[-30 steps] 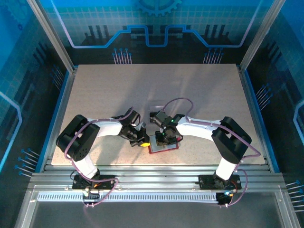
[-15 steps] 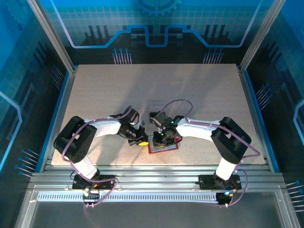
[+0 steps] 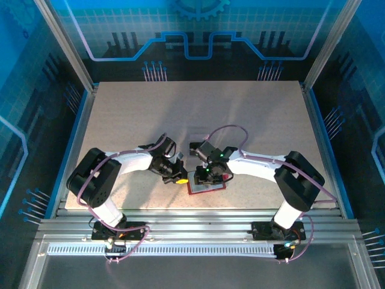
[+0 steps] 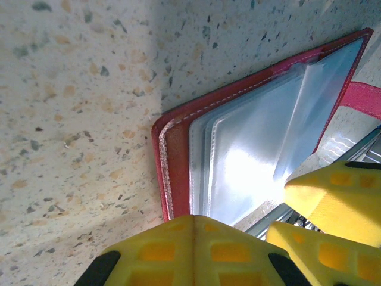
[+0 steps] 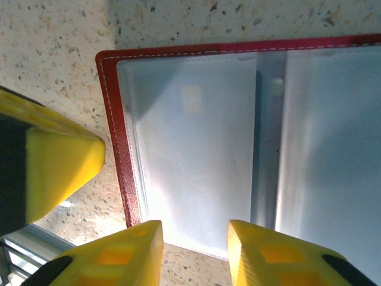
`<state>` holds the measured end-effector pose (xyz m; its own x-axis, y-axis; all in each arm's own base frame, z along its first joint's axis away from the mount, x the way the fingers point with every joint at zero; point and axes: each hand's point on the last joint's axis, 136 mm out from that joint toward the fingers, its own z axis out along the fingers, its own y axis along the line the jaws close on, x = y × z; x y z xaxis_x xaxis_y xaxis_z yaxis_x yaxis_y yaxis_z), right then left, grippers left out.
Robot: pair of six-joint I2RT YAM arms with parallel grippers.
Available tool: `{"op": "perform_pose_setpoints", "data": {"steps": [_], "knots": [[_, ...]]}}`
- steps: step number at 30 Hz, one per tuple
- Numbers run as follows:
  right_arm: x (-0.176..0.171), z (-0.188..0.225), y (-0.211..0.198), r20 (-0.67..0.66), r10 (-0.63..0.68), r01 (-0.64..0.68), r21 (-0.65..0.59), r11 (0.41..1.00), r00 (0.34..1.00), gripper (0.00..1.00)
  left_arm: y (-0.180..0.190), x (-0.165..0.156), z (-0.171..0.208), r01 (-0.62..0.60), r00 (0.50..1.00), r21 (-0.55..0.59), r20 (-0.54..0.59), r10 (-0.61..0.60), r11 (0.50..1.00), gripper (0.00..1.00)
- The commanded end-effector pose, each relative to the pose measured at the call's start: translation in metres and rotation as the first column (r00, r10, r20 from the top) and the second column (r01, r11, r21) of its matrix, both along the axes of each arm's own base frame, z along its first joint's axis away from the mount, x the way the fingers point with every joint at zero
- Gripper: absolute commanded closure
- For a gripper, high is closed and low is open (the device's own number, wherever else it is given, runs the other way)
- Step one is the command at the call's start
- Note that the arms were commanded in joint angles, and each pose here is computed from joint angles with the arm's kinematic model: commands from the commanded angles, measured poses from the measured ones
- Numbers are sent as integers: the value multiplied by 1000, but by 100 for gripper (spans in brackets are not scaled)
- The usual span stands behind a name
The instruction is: Take the credit cards out of the card holder
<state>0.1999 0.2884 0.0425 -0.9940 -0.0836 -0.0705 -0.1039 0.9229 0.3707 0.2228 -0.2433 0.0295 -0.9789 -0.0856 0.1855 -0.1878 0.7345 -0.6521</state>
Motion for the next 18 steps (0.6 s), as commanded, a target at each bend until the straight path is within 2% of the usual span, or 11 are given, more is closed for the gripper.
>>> {"op": "perform_pose_setpoints", "data": {"steps": [1,12,18], "knots": [[-1,-1,-10,-2,11,-11,-38,999,1000,64,-2,0,6,-1,1000,-22,0,1,1000,94],[-9,-24,-3,-72,15,-19,-49,999,997,61,-1,0,9,-11,1000,-22,10,11,1000,94],[-12,-20,13,-83,3,0,32,999,997,61,0,-1,9,-13,1000,-23,7,13,1000,94]]}}
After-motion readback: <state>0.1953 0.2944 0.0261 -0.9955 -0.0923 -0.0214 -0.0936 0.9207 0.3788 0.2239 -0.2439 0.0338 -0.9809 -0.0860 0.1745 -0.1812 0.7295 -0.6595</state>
